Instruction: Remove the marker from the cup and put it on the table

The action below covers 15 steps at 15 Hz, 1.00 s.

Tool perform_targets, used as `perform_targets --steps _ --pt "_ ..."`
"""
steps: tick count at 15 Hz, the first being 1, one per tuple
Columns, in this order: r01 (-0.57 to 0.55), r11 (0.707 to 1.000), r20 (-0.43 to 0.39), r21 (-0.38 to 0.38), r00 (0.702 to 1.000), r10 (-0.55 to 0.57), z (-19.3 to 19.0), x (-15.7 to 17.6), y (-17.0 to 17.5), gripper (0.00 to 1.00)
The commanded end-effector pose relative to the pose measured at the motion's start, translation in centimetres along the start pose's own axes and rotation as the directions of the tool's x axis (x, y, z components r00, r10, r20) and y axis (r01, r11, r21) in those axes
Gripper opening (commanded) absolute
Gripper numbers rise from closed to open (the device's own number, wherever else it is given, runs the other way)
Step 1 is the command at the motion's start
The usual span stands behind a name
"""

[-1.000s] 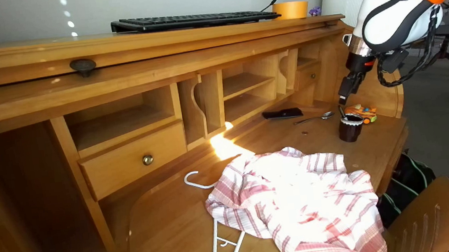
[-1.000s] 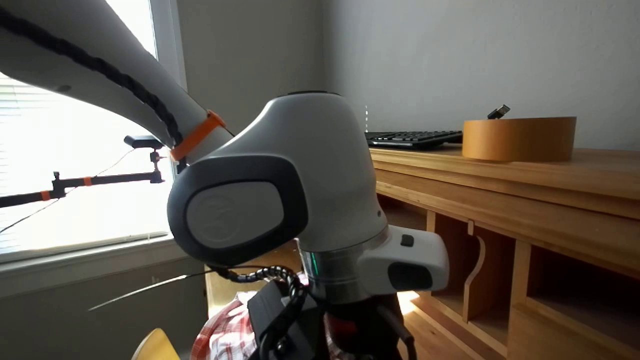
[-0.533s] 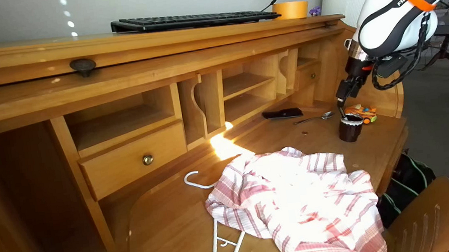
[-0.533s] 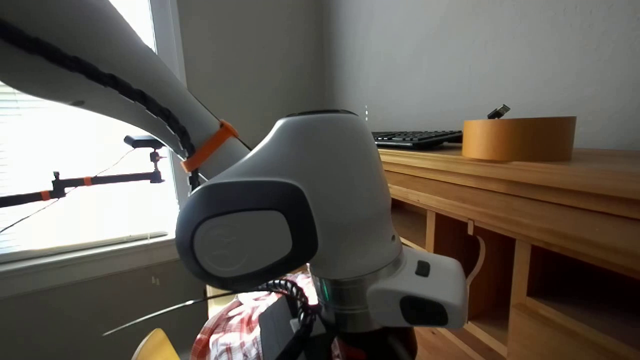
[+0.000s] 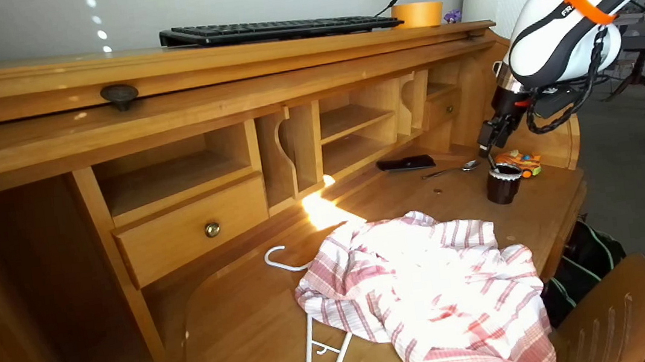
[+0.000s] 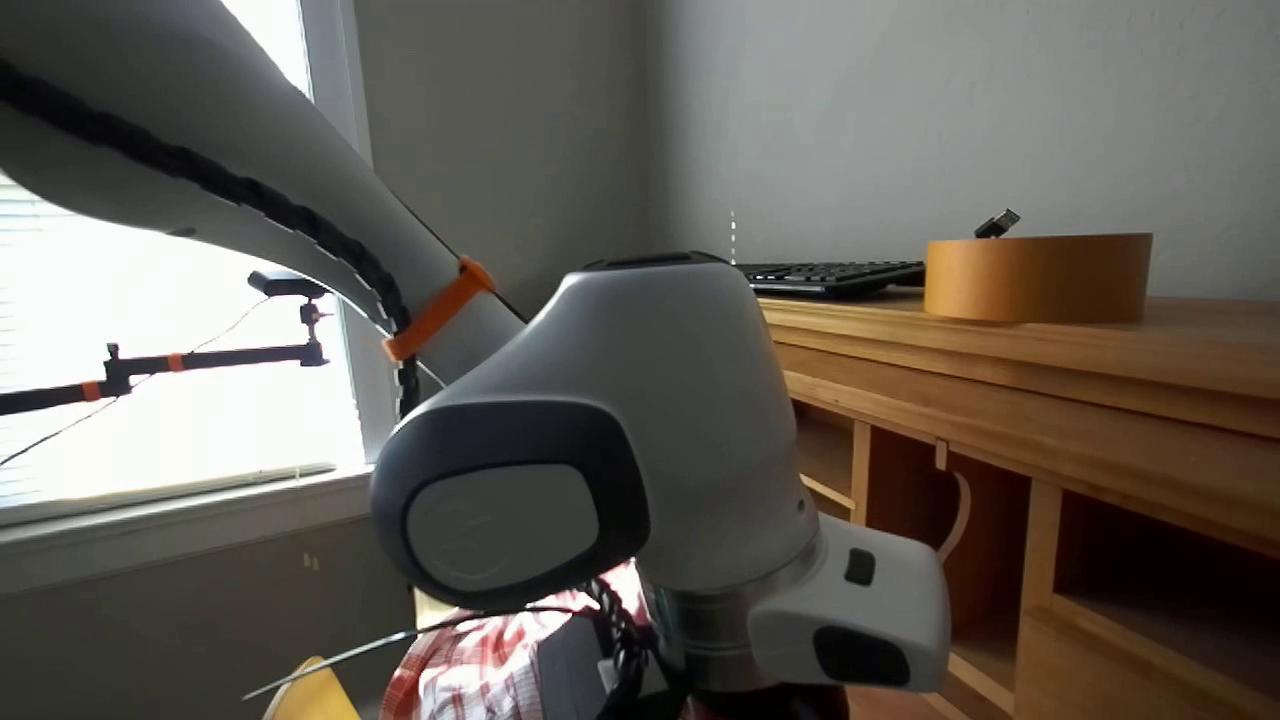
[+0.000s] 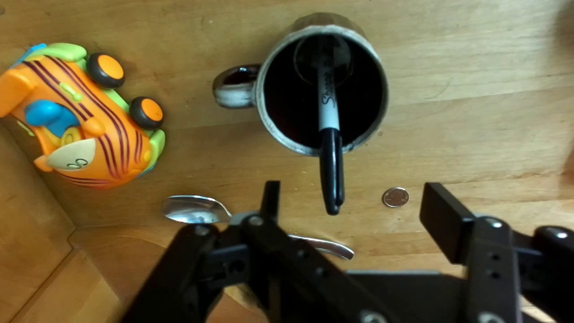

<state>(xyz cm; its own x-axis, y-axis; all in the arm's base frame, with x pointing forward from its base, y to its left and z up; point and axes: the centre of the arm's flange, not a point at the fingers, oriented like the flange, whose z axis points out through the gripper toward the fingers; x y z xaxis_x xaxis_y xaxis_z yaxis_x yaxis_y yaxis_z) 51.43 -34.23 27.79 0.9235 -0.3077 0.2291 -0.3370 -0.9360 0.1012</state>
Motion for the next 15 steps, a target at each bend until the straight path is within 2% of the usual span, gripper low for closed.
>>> perform_targets --steps 1,7,9,15 --pt "-0.004 1.0 -0.039 0.014 0.999 0.005 1.29 0.59 0.51 0.66" --pt "-0.002 1.0 -0.055 0.016 0.999 0.002 2.04 0.86 1.01 0.73" --pt "-0.002 1.0 -0.043 0.019 0.999 0.002 2.25 0.67 0.92 0.69" --pt "-0.001 1.0 -0.048 0.024 0.999 0.002 1.59 0.86 0.63 0.18"
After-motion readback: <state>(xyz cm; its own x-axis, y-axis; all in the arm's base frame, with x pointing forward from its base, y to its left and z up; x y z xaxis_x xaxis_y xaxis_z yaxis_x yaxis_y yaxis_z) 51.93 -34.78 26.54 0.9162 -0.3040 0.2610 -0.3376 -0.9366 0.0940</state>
